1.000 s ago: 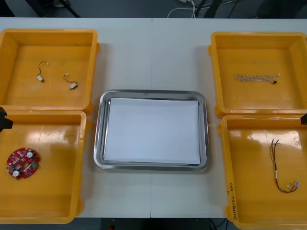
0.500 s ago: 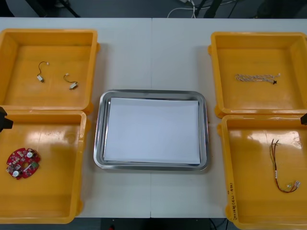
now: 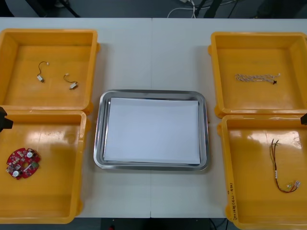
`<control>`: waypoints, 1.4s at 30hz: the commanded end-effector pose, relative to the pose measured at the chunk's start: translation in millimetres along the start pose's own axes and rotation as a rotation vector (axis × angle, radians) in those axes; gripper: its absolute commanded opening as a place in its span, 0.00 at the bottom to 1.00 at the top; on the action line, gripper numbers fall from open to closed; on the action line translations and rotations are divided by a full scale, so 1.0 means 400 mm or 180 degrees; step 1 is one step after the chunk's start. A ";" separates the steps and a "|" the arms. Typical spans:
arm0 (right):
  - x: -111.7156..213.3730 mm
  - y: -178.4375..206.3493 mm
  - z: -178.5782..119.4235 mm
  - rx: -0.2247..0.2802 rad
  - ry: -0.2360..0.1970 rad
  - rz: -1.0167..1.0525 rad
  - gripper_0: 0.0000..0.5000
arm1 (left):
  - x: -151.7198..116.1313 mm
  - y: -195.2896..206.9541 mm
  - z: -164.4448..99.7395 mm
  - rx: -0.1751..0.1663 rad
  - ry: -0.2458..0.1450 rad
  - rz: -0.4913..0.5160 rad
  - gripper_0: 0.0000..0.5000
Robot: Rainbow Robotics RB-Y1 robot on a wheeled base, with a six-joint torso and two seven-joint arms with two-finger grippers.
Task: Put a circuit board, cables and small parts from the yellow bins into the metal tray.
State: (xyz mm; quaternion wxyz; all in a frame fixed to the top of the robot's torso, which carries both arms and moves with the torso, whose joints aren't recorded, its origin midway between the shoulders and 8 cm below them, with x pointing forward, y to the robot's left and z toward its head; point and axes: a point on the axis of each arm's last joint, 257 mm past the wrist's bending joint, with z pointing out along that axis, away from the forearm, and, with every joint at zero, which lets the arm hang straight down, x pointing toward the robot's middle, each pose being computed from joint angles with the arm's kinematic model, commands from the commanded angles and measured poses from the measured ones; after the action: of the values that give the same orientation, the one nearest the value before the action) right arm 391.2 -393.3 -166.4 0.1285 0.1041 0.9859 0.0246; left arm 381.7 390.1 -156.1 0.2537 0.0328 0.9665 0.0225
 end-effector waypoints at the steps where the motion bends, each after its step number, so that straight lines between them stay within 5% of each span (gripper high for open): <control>1: -0.013 -0.046 -0.037 0.0135 -0.0073 0.0123 0.95 | -0.018 -0.003 -0.019 0.0006 -0.0130 0.0215 1.00; 42: -0.013 -0.046 -0.037 0.0135 -0.0073 0.0123 0.94 | -0.018 -0.003 -0.019 0.0006 -0.0130 0.0215 1.00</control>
State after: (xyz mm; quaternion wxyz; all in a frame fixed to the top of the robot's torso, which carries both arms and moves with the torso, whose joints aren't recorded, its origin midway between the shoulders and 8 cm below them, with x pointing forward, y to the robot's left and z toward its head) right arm 391.2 -393.3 -166.4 0.1285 0.1041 0.9859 0.0246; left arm 381.7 390.1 -156.1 0.2537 0.0328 0.9665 0.0225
